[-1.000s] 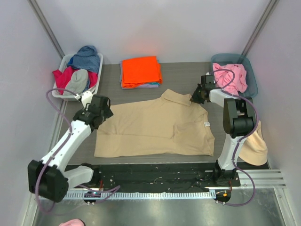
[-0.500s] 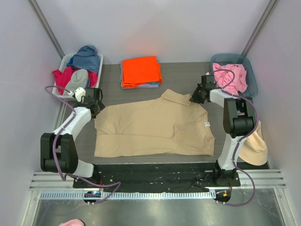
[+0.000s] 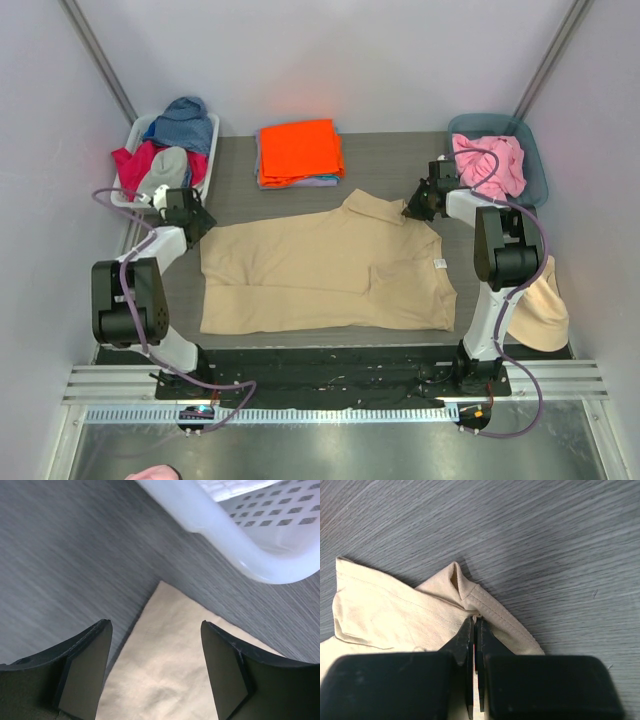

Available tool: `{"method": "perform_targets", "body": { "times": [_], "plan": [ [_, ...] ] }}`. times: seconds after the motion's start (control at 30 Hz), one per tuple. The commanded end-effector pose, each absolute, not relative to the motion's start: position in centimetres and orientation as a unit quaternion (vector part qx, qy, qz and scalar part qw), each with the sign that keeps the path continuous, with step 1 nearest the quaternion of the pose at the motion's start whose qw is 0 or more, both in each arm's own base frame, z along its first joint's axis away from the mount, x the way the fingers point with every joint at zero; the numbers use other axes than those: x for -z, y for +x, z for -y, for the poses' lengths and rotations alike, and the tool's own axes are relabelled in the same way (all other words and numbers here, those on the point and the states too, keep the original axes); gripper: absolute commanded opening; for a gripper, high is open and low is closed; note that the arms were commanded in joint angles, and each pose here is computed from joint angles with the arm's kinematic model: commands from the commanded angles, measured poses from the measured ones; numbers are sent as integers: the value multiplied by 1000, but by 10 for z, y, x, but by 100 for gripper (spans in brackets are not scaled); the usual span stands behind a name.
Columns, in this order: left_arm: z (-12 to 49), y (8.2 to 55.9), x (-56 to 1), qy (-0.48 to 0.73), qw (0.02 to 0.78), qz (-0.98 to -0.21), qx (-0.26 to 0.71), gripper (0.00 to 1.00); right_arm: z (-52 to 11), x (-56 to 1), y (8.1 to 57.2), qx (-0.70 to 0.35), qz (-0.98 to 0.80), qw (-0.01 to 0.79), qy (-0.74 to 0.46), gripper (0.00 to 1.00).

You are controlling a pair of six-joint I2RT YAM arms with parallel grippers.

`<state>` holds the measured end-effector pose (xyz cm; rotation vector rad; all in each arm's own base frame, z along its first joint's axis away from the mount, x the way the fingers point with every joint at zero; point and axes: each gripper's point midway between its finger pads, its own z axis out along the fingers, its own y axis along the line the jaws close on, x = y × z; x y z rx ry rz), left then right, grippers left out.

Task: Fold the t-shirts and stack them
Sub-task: Fold the tshirt

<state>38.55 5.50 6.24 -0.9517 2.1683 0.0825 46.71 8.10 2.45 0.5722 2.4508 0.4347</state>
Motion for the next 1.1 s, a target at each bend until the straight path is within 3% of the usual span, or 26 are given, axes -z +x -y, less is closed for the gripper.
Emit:
{"method": "perform_targets", "body": {
  "times": [0.0, 0.57, 1.07],
  "plan": [
    [-45, 413, -65, -347, 411, -843, 9, 76, -83, -35, 482, -176, -911, 307, 213, 1],
    [-58, 426, -40, -350, 328, -876, -50, 67, -80, -37, 483, -183, -908, 306, 221, 1],
    [-61, 400, -27, -372, 281, -881, -79, 62, -76, -45, 484, -196, -902, 308, 229, 1]
  ]
}}
